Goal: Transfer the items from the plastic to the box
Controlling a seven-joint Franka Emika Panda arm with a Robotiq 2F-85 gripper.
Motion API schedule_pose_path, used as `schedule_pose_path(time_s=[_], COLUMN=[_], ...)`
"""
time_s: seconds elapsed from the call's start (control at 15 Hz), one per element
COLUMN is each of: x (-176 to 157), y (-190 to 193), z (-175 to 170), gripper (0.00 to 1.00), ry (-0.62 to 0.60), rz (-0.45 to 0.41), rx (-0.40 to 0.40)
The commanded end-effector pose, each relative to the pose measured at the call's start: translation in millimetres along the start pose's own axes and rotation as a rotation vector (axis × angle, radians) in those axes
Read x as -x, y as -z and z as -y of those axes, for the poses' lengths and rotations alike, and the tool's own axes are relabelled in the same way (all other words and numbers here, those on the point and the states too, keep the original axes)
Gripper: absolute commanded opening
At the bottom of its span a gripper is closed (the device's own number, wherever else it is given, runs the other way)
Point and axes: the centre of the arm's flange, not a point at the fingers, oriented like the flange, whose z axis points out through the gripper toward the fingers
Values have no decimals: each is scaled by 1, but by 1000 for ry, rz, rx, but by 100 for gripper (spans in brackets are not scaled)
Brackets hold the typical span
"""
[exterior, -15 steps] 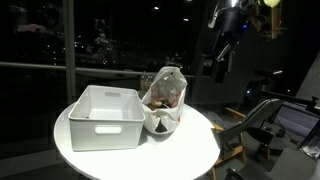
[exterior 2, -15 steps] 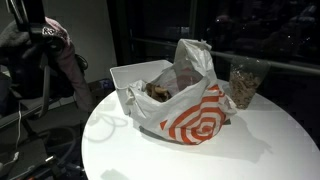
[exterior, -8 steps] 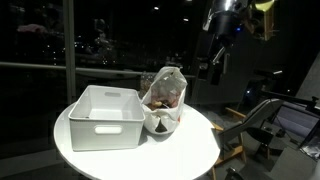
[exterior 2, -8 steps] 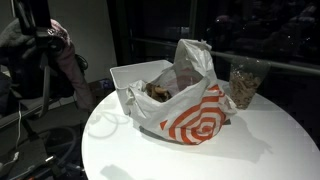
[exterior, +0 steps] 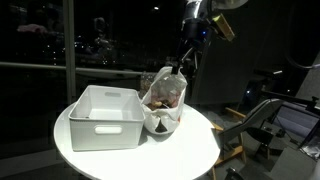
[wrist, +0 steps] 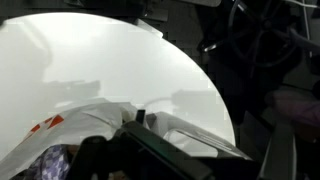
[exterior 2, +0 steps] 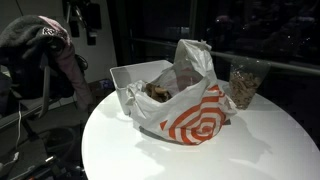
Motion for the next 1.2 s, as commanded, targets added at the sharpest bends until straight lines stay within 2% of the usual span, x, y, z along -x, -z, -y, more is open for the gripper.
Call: schedule_pose_path(time_s=[0.0,0.27,0.53,0.8,0.93,1.13], x=[-73,-122,-153,-166,-174,-184], y=[-10,-51,-105,-159,-180,-202], z=[-27,-53,-74,-85,-87,-88], gripper=[100,100,100,100,100,100], ry=[-72,-158,-213,-248,-256,-273], rz=[-66,-137,-171,-155,-190,-206], rx=[34,74,144,178,246,258])
